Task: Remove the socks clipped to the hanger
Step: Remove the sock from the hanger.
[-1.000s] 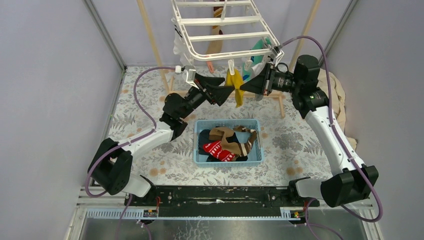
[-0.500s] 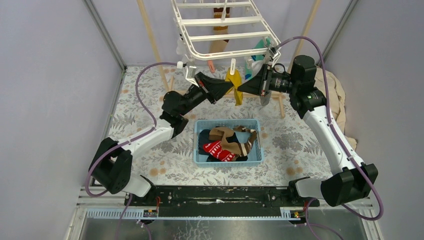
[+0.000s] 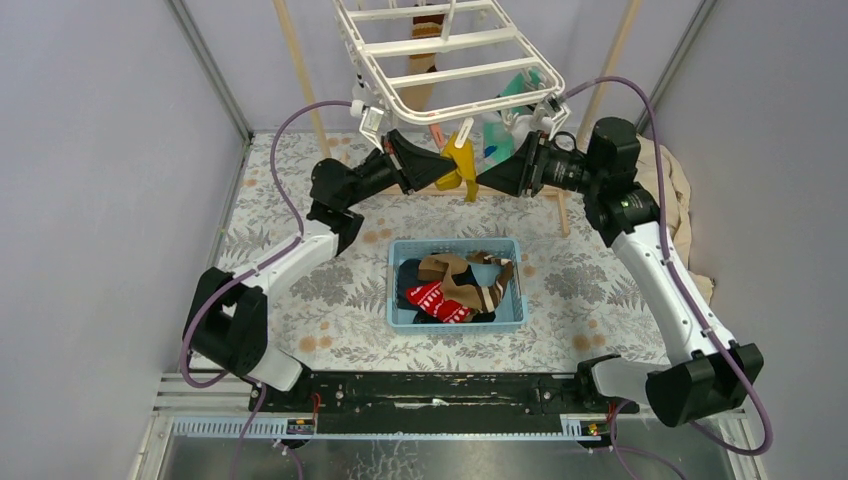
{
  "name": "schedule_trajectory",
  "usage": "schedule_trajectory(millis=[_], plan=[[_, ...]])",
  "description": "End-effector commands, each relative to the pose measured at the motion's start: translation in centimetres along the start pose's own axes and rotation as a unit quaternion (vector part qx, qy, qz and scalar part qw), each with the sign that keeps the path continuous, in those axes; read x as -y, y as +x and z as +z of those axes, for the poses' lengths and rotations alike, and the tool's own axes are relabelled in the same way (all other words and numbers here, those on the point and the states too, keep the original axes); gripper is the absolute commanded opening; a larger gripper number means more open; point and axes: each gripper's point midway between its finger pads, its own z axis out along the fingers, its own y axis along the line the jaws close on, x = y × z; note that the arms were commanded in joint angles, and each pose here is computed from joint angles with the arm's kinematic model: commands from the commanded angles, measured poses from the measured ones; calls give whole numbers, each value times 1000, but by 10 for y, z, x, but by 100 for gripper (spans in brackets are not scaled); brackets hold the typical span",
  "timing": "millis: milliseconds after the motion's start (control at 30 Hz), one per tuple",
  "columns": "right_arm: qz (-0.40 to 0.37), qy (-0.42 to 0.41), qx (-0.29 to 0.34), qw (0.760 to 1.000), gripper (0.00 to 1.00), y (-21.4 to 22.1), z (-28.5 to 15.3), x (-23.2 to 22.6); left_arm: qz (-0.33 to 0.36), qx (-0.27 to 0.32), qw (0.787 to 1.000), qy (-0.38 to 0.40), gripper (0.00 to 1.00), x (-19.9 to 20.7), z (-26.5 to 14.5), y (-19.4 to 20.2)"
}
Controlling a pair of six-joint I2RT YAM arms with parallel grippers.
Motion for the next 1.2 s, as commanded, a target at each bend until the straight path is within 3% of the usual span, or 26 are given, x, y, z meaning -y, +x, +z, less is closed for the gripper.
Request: schedule_trajectory(millis=[0,233,533,1167], plan=[[-78,-17,67,995,58,-22,-9,-23,-17,-30,998,53,10,29,-1,-12],[-132,-51,155,978,59,-40,-14,-35,-51,-64,994,76,10,33,1,-4],[-139,-99,231,958,63,-56,-13,-40,-78,-88,990,74,11,24,0,8],[-112,-153,263,946,63,-82,3,-35,-95,-103,987,83,11,20,-2,15]])
